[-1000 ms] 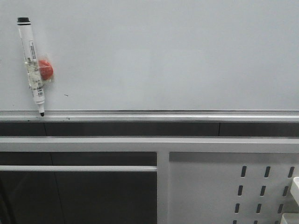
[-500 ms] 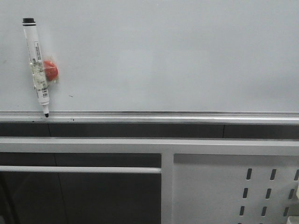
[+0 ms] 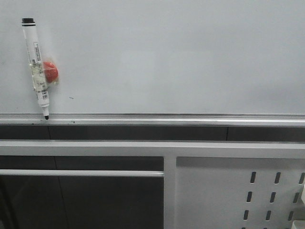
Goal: Write number 1 on whiteboard
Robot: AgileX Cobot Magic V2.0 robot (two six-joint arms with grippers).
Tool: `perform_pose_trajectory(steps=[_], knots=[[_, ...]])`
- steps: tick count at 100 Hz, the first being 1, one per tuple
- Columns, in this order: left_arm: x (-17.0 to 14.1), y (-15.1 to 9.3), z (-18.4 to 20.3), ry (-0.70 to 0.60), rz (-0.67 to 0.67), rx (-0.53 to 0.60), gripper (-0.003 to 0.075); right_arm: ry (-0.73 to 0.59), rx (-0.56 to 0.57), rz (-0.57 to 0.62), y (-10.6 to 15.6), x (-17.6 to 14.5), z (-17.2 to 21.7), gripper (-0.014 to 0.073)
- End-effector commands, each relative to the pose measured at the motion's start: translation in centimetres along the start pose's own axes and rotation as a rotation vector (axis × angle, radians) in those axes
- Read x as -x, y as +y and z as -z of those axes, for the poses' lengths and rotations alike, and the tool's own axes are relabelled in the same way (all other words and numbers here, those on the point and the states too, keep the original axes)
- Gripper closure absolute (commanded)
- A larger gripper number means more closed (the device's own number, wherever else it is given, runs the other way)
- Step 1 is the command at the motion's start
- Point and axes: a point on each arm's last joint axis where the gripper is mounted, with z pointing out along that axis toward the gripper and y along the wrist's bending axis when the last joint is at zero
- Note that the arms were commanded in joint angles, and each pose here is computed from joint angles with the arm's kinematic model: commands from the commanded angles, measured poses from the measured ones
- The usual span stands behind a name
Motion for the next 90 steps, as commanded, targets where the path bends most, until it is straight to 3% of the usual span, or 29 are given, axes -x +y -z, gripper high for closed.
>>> perform_pose_trajectory(steps=[1, 11, 23, 35, 90], knots=[[1.4, -0.6, -0.2, -0.115, -0.022, 0.031, 0.0402, -0.08, -0.003, 0.022, 0.2, 1.6, 0.0, 0.0388], [1.9, -1.3, -0.7, -0.19, -0.031, 0.058, 0.0321, -0.08, -0.003, 0.022, 0.2, 1.6, 0.0, 0.0331], [1.3, -1.8, -1.9, -0.174, 0.043, 0.095, 0.032, -0.071, -0.005, 0.021, 0.2, 1.6, -0.1, 0.0268], [0.6, -1.8, -3.3, -0.144, 0.127, 0.136, 0.032, -0.051, -0.008, 0.02, 0.1, 1.5, -0.5, 0.0267], [1.1, -3.1, -8.4, -0.13, 0.145, 0.165, 0.032, -0.041, -0.01, 0.02, 0.1, 1.5, -0.6, 0.0268]])
